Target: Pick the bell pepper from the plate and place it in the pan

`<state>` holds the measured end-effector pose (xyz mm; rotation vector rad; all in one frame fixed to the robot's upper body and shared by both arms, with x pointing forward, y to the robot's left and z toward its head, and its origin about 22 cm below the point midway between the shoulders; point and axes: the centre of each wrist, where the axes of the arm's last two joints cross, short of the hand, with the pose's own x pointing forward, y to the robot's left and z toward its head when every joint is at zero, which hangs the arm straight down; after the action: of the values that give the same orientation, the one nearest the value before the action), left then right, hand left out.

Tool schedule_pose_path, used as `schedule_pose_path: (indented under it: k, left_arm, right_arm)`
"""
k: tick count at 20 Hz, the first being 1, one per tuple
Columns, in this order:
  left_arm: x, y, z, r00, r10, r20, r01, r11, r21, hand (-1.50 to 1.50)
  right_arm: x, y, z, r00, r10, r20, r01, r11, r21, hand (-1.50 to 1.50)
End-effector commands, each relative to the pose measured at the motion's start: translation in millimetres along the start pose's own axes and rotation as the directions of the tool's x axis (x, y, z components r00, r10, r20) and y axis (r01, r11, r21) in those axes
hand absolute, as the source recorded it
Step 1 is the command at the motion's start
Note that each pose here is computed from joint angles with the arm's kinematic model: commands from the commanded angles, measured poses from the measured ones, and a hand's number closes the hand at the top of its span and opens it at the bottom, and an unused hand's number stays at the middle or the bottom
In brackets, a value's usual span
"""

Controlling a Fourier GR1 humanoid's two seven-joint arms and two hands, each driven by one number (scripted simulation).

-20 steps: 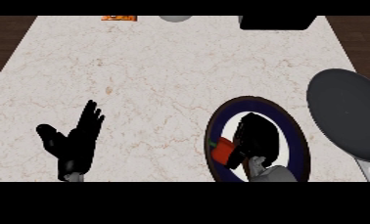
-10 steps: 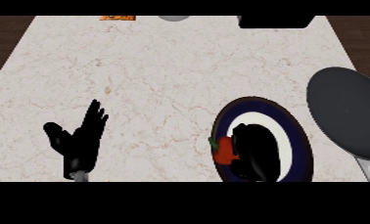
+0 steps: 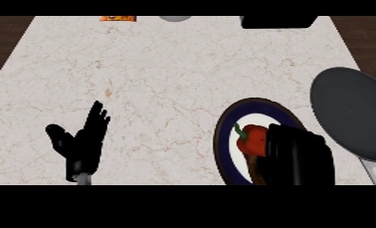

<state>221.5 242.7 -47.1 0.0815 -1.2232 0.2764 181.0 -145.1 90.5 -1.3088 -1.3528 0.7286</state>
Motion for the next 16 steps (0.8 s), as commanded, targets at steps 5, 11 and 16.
schedule_pose_path:
  k: [5,11,16]
  left_arm:
    - [7,12,-1,1.000,-0.013,0.016,0.013,1.000,0.003,0.00]
    - [6,-2,-8,1.000,-0.007,0.012,0.007,1.000,-0.011,0.00]
    - [9,12,2,1.000,-0.013,-0.002,0.013,1.000,-0.017,0.00]
  right_arm:
    - [-28,-29,-17,0.990,-0.067,-0.122,0.056,0.994,-0.091,1.50]
    - [-77,-41,-67,0.967,-0.205,-0.151,0.183,0.971,-0.152,1.50]
    - [-124,-24,-113,0.973,-0.110,-0.202,0.071,0.979,-0.194,1.50]
